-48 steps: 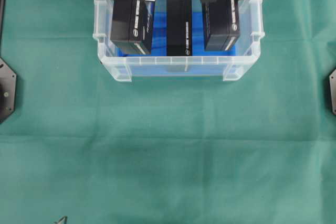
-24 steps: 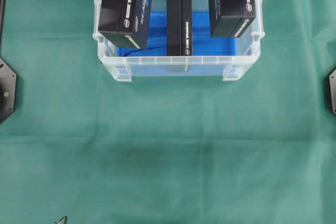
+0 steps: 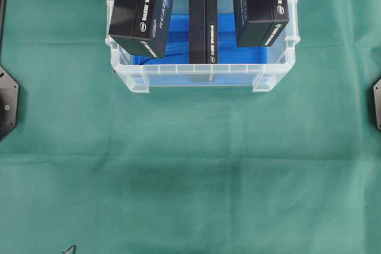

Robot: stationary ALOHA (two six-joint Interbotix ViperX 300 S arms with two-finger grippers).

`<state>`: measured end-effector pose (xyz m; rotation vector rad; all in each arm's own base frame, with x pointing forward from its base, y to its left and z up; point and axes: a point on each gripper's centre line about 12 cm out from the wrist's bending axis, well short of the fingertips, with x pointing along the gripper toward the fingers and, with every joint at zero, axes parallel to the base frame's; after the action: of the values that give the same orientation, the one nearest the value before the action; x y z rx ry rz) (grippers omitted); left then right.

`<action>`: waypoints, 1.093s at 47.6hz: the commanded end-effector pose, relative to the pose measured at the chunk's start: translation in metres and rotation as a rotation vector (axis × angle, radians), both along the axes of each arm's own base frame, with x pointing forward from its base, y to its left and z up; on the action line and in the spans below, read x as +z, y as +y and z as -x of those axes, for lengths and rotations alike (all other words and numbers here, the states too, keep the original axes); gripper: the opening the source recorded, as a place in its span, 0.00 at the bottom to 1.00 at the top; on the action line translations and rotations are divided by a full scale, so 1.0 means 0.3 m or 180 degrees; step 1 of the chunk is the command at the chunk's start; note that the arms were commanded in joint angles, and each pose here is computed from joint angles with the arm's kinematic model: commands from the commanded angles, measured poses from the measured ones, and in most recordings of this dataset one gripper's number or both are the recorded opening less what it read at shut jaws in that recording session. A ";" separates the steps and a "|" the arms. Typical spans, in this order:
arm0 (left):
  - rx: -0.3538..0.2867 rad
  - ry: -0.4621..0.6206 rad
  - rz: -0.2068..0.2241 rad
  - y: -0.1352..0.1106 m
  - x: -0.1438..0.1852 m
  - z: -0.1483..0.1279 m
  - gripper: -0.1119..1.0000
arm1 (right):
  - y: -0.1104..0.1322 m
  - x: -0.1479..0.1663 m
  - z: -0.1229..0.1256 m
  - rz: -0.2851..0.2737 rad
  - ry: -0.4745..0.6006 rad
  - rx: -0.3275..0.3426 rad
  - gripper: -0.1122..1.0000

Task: Take the box out of the case with both arms.
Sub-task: 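Lift both held boxes straight up out of the bin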

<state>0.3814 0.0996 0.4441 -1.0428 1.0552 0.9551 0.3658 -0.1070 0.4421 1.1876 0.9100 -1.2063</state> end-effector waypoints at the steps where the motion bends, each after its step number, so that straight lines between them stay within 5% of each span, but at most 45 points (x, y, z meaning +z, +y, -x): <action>1: -0.0008 -0.0144 -0.0048 -0.010 0.052 0.024 0.67 | 0.009 0.047 0.020 0.0044 -0.0131 0.0003 0.69; 52: -0.0001 -0.0142 -0.0058 -0.012 0.052 0.023 0.67 | 0.009 0.048 0.019 0.0071 -0.0134 0.0000 0.69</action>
<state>0.3815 0.0984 0.4441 -1.0381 1.0548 0.9586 0.3656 -0.1068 0.4422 1.1807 0.9066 -1.2121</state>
